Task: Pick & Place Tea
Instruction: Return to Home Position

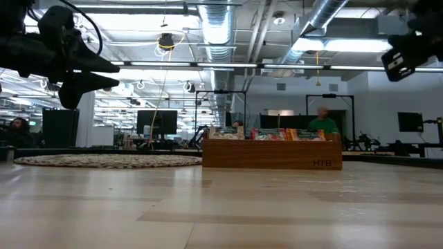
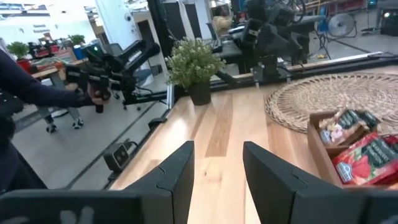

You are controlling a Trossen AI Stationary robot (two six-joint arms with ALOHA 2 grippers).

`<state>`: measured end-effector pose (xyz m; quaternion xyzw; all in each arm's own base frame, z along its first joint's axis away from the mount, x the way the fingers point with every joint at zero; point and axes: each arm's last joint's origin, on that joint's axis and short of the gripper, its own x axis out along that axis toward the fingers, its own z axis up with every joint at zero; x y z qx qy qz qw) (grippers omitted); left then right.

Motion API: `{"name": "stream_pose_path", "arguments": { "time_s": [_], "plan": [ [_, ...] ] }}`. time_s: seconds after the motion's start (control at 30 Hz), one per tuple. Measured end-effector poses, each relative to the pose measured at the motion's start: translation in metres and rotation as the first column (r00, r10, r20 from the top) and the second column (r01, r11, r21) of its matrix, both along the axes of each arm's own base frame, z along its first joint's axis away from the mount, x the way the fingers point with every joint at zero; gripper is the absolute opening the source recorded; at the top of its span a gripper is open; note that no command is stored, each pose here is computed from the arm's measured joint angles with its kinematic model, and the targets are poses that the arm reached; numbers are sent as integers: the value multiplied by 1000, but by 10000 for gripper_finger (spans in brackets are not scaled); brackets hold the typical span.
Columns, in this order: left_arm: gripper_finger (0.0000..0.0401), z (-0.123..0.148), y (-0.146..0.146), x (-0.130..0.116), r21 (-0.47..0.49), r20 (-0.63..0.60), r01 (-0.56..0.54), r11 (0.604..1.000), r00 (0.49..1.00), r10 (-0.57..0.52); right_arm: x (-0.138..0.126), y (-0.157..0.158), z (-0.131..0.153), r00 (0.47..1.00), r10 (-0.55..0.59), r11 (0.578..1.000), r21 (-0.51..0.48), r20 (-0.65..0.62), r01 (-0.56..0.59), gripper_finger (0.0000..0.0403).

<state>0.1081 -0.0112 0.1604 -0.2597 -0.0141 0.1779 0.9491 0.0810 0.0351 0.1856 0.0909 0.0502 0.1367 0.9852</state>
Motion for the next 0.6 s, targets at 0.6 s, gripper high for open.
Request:
{"name": "stream_pose_path", "arguments": {
  "time_s": [0.6],
  "plan": [
    [151, -2, 0, 0, 4, -20, 4, 1000, 1000, -4, 3, 0, -9, 1000, -16, 1000, 8, -18, 16, 129]
  ]
}}
